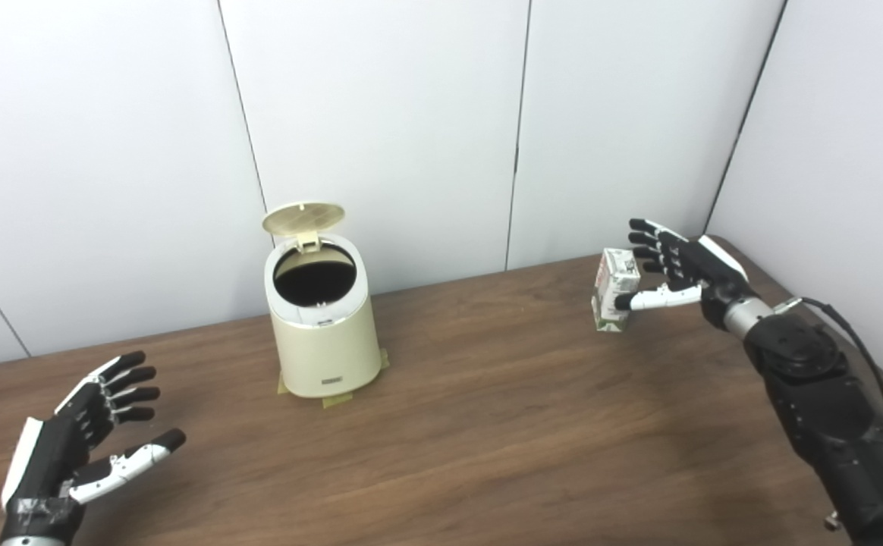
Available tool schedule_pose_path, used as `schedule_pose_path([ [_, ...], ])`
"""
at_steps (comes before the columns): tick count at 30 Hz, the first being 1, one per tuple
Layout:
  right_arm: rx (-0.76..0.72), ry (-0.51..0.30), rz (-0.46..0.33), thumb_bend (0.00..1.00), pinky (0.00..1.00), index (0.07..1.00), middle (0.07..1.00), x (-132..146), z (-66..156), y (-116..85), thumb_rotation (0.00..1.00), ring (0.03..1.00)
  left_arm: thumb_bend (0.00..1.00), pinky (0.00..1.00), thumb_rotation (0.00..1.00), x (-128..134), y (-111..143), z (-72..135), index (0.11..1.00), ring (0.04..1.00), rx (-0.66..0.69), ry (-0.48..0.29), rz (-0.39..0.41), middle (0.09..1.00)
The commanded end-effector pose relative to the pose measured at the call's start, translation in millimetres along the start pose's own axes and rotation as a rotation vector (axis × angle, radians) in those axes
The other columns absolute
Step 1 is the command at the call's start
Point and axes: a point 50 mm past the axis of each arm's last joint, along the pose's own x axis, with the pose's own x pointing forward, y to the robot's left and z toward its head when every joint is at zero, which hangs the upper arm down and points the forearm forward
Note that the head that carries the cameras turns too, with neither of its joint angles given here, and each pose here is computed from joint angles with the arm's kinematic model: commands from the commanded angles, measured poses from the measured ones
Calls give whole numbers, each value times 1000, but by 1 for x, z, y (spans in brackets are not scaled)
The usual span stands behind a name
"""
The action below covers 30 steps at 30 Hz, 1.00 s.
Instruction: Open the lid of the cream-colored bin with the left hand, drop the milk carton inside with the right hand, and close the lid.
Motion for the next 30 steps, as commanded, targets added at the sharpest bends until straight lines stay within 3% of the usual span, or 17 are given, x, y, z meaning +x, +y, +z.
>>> schedule_pose_path([
  [1, -40, -102, -15, 860, 961, 950, 959, 14, 27, -13, 84, 950, 757, 664, 76, 15, 12, 20, 827, 727, 16, -87, 7, 790],
  [6, -109, -66, -53, 891, 818, 874, 882, 26, 16, -4, 92, 863, 777, 665, 106, 15, 14, 22, 823, 721, 14, -84, 8, 784],
  [10, -41, -30, -91, 871, 716, 844, 858, 33, 10, 3, 58, 816, 751, 686, 96, 14, 13, 23, 831, 731, 27, -83, -5, 796],
  [20, 47, -29, -153, 835, 755, 831, 830, 43, 8, 15, 50, 801, 729, 652, 43, 9, 13, 25, 827, 714, 15, -71, -7, 793],
  [30, -39, -60, -196, 788, 741, 831, 797, 47, 28, 18, 107, 777, 717, 672, 74, 6, 14, 23, 839, 720, 38, -61, -9, 804],
])
